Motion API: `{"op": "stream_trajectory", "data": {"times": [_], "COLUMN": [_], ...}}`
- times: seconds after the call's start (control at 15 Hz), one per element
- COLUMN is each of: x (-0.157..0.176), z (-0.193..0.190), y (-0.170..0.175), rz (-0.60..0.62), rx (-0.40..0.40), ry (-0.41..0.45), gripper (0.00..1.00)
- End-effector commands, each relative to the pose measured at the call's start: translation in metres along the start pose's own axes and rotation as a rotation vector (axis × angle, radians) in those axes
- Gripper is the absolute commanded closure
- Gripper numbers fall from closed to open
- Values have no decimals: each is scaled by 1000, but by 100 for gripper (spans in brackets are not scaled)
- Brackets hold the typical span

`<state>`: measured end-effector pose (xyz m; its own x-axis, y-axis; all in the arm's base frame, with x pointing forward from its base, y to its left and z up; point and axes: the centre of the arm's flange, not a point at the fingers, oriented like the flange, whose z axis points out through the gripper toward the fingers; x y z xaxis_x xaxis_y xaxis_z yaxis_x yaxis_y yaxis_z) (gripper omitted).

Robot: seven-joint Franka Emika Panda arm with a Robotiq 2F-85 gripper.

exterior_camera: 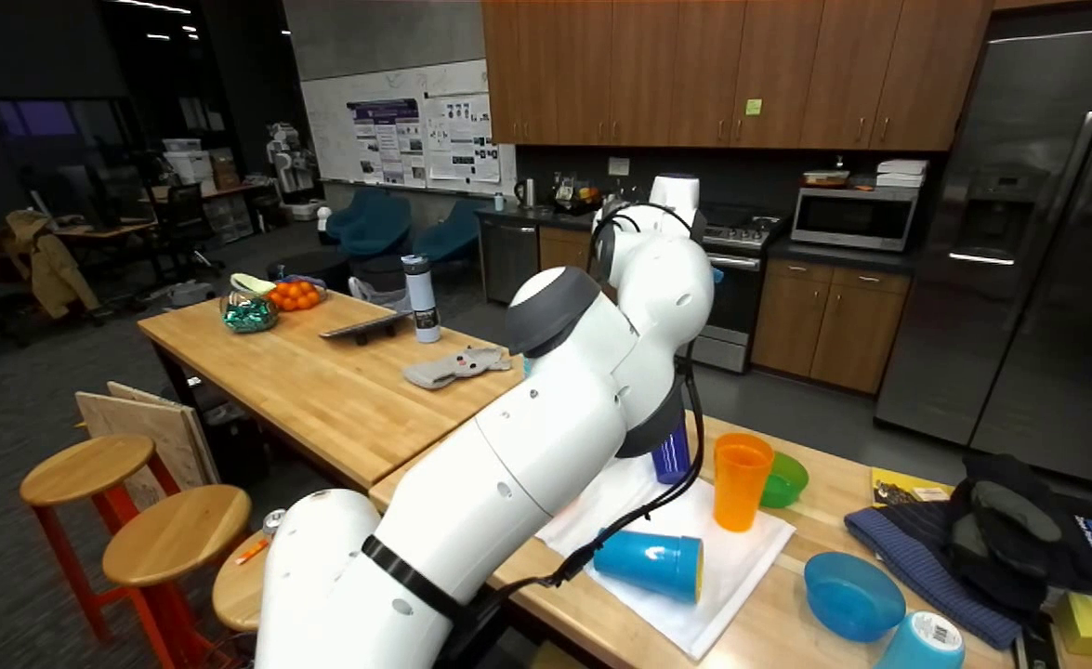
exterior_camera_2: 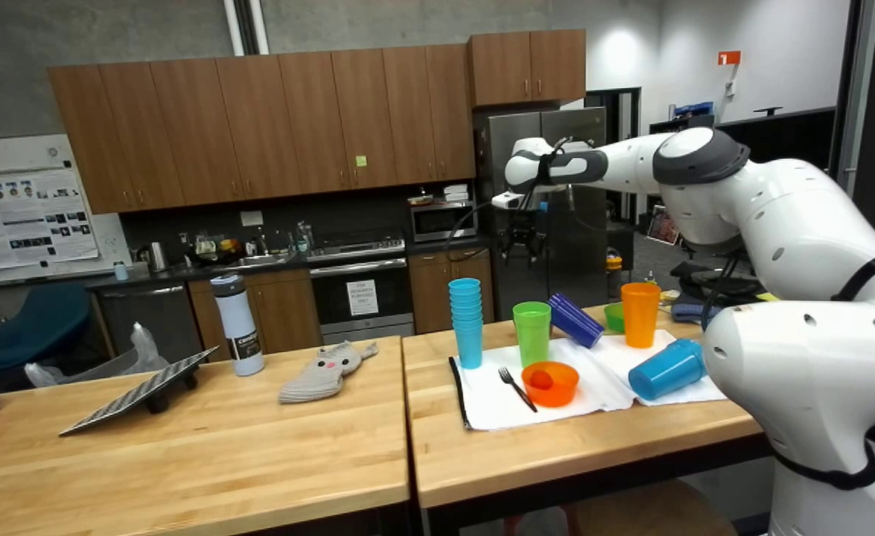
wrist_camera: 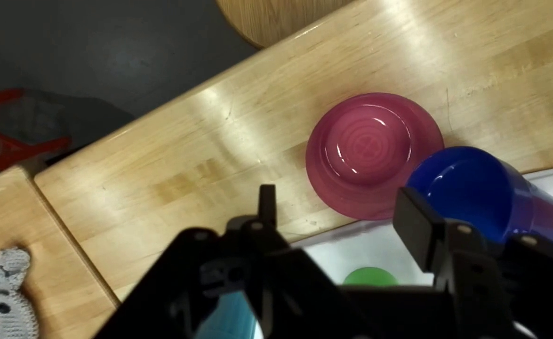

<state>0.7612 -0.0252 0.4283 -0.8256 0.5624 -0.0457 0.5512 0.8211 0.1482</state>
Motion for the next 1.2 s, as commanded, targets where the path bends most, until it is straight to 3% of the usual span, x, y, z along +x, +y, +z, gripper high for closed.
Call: {"op": "stream_trajectory", "data": {"times": [0.0,0.07,0.13,0.33,0.6,1.13], "x": [-1,-3,-3,-2,1,6], "z": [0,-1,-1,1,2,2], "y": [-1,-3,-3,0,1,-1], "rz": [4,7,-3,3,11,29], "rx": [-1,-1,-3,-11,-23,43], "ry": [0,0,0,8,62,119], "gripper": [33,33,8,0,0,0]}}
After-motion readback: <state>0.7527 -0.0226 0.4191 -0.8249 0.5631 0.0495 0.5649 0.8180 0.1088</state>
